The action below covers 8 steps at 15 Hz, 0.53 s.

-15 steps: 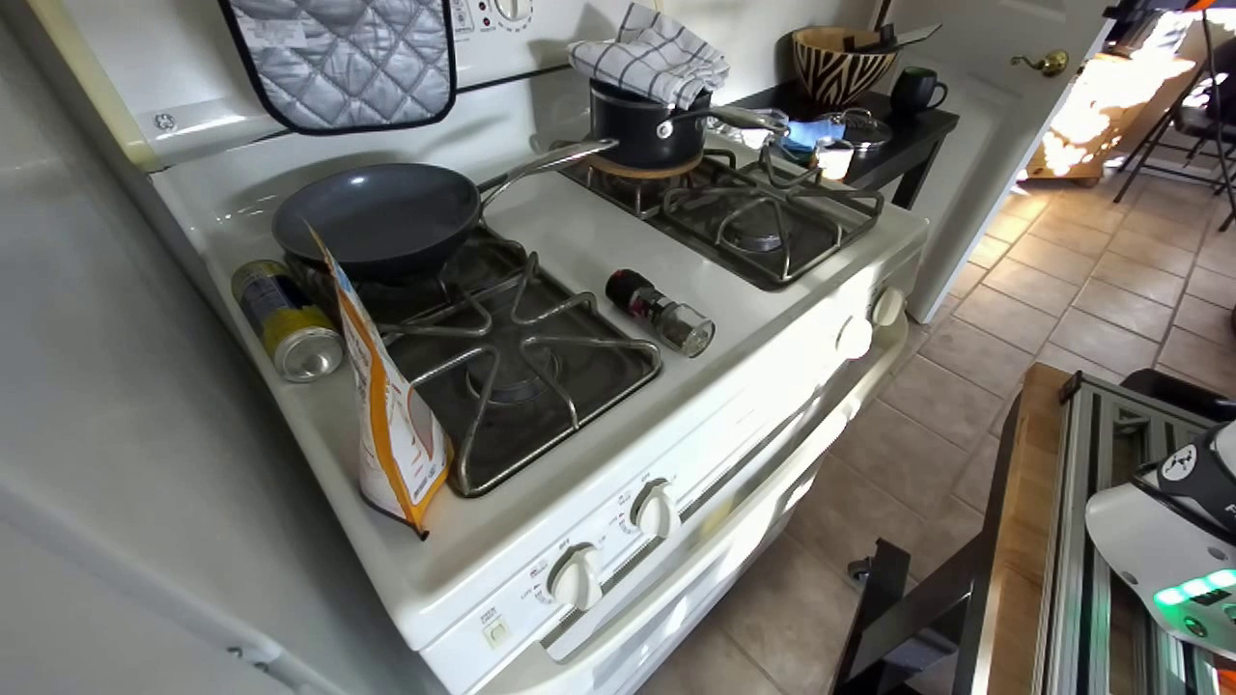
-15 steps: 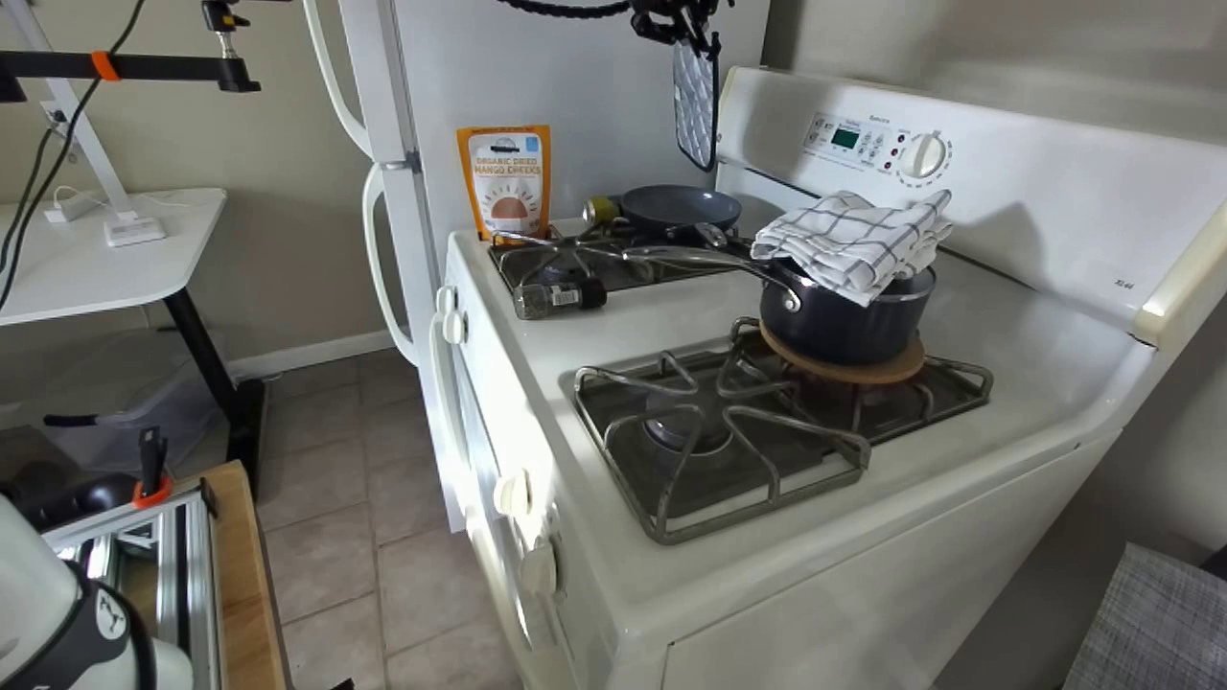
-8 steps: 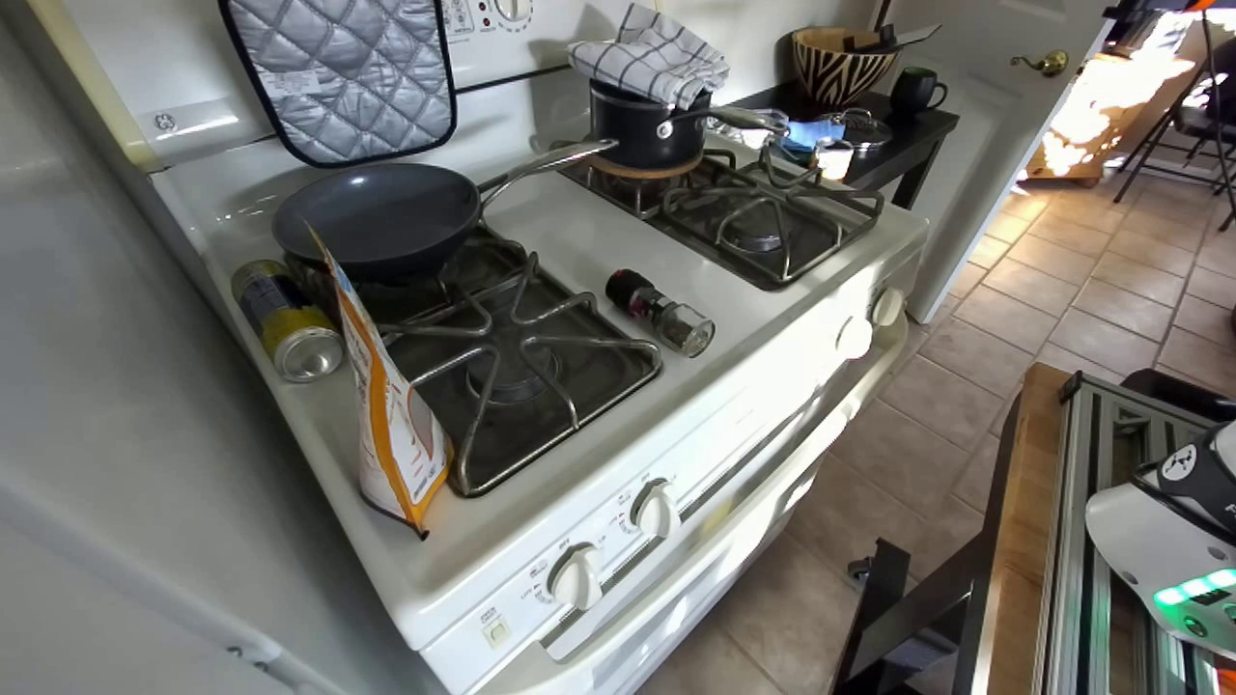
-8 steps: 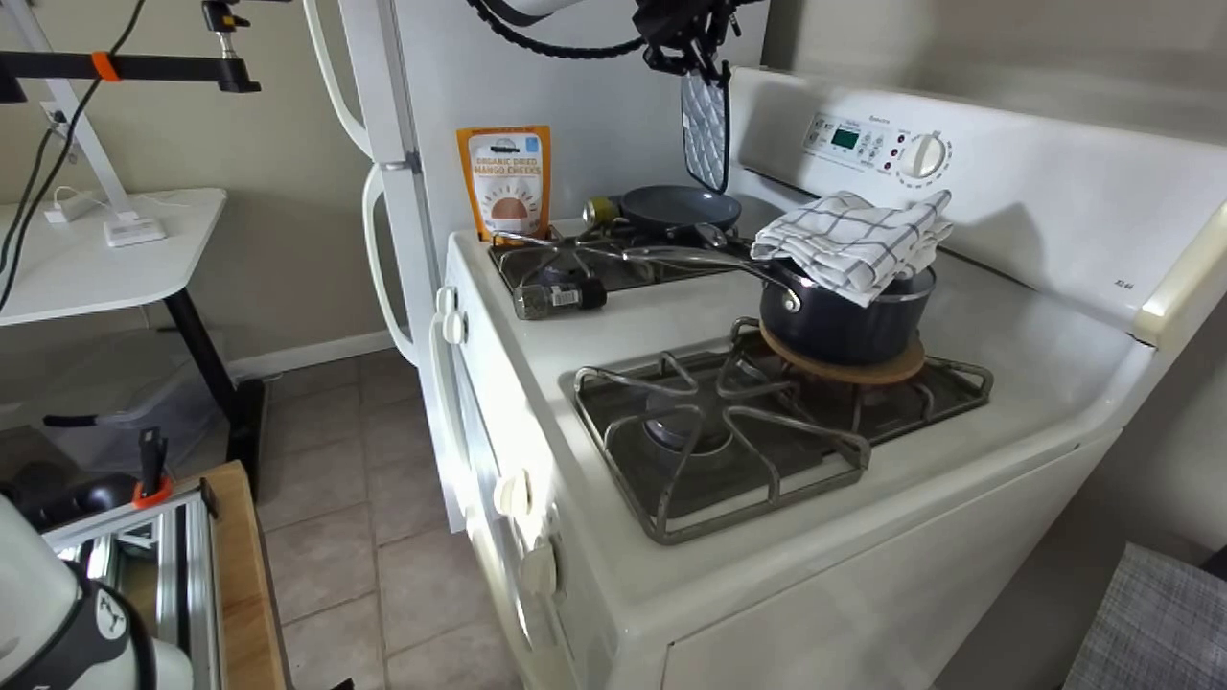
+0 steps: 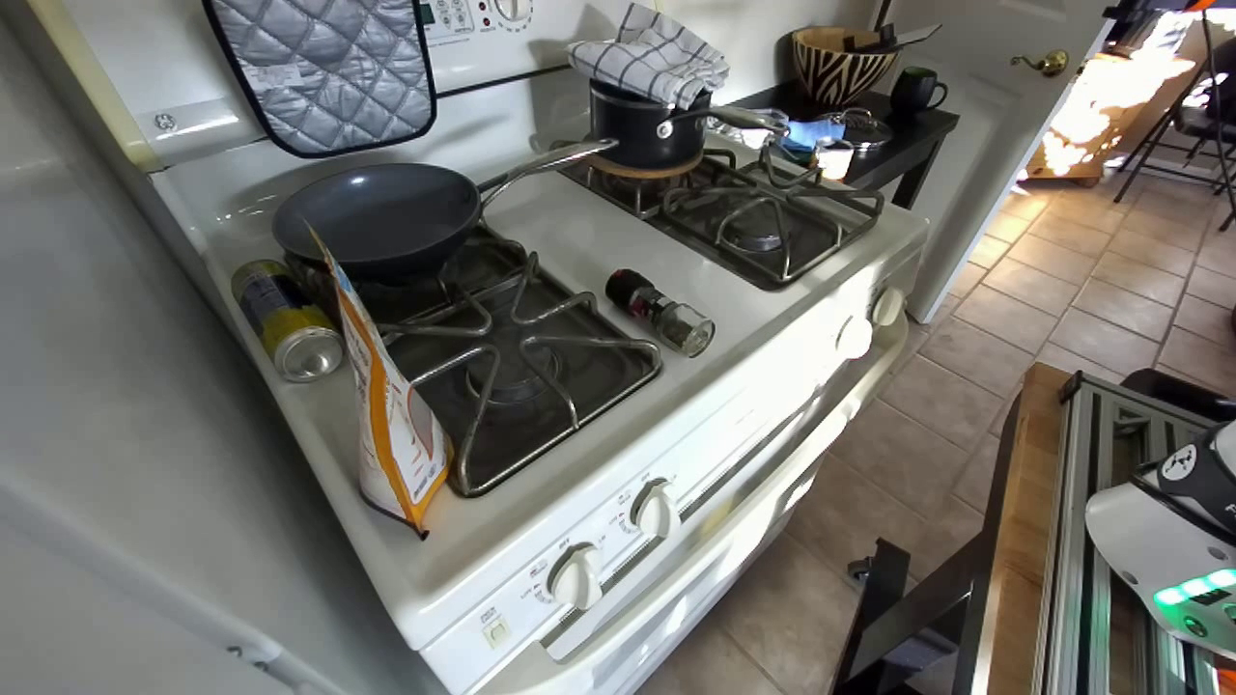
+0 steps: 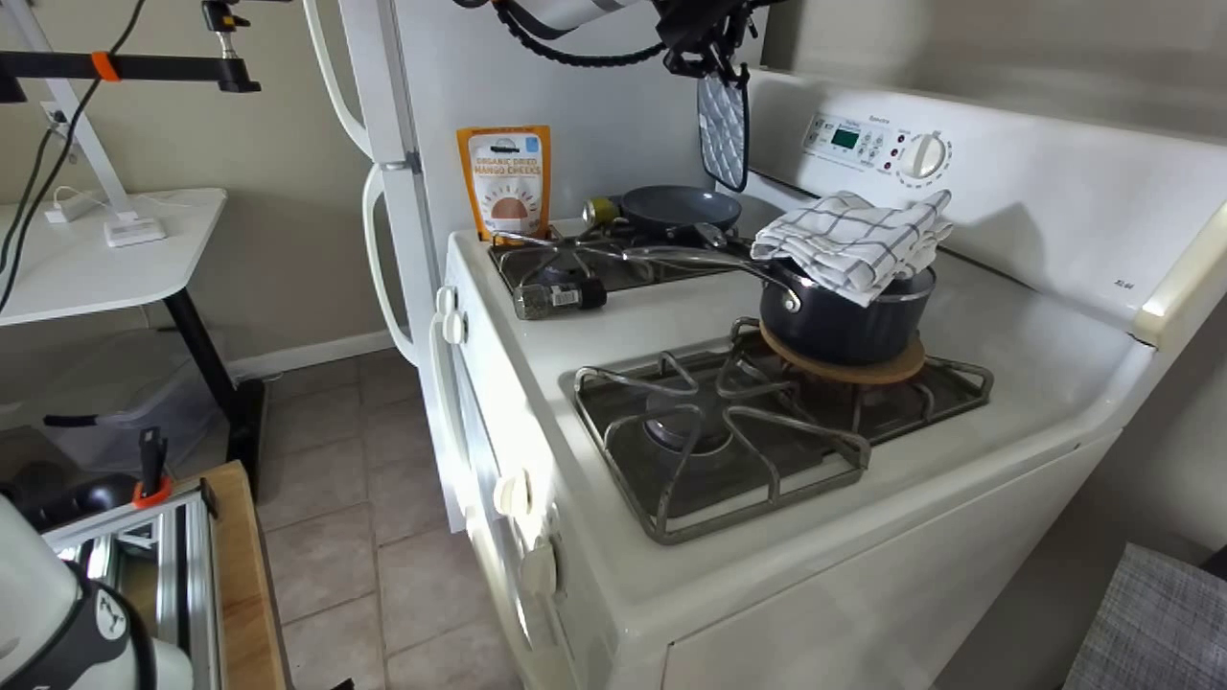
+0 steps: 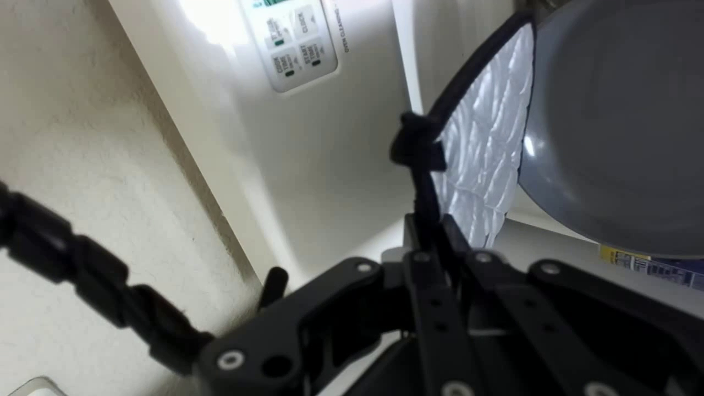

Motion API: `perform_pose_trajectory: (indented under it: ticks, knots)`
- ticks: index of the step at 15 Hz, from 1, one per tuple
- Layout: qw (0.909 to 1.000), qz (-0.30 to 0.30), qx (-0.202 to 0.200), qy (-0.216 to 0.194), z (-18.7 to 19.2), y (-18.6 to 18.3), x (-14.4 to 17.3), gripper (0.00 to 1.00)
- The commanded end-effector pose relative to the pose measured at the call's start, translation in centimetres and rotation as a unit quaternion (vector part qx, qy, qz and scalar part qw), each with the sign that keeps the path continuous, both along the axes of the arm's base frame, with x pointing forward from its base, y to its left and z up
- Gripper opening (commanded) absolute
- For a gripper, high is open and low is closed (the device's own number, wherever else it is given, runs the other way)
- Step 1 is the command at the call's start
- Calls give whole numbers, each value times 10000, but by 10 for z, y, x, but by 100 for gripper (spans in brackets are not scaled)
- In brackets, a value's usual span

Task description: Pick up the grey potholder on the bottom right stove plate and put it in the pan

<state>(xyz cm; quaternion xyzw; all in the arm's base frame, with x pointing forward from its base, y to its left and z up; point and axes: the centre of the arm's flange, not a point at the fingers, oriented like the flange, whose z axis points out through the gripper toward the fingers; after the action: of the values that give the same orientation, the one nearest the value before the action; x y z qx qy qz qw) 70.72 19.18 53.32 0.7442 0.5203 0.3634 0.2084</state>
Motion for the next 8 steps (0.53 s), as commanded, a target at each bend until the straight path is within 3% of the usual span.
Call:
perform_pose_trajectory:
  ticks: [1,8]
  knots:
    - [9998,99,-110,-160,-12,7,27,0]
    - [9993,329,-139,-124,-35,28,49,0]
